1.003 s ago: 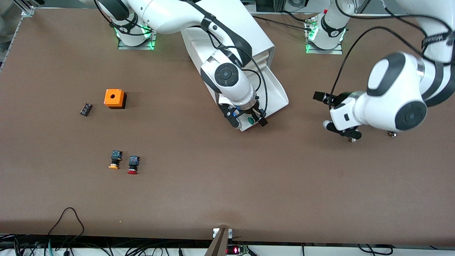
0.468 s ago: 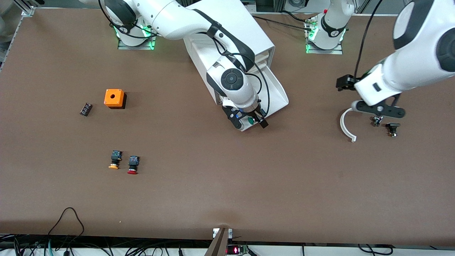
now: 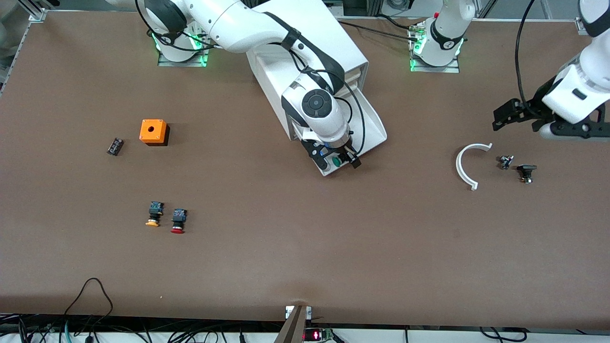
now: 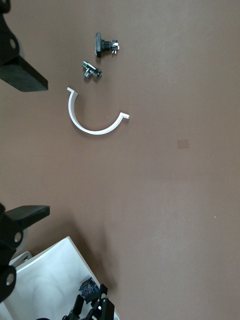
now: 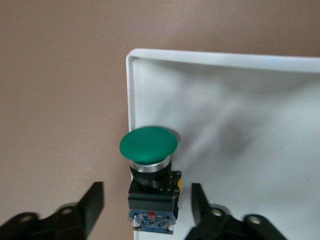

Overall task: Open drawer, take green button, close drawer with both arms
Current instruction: 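Lift the green button out of the drawer with the right gripper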

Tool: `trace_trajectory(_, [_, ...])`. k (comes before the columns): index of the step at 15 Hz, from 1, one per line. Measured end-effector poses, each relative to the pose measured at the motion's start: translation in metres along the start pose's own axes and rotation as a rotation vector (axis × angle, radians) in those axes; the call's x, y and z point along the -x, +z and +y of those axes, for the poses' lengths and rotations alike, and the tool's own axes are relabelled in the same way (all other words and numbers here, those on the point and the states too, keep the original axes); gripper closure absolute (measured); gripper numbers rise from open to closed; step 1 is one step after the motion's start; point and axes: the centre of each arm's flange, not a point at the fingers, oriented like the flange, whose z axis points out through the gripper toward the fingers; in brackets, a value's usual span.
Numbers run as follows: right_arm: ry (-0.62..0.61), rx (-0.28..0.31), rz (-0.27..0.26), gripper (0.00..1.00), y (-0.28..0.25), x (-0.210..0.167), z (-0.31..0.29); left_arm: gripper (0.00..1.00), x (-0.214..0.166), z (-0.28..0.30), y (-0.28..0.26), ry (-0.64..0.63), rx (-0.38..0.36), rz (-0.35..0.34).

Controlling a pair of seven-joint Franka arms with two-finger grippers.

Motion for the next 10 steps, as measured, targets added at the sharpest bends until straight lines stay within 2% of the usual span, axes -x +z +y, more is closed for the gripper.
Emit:
trace_trajectory(3, [-0.001,-0.001,0.002,0.58,-0.001,0.0,0.0,0.0,0.009,0.007,-0.006,0.046,-0.012,-0.012])
trace_trajectory(7, [-0.005,0.028,0.005,0.59,-0.006,0.003,0.0,0.0,0.012,-0.01,-0.007,0.117,-0.011,-0.031])
trace_trajectory(10, [-0.012,0.033,0.003,0.59,-0.041,0.01,-0.009,0.0,0.013,-0.008,-0.006,0.12,-0.011,-0.038])
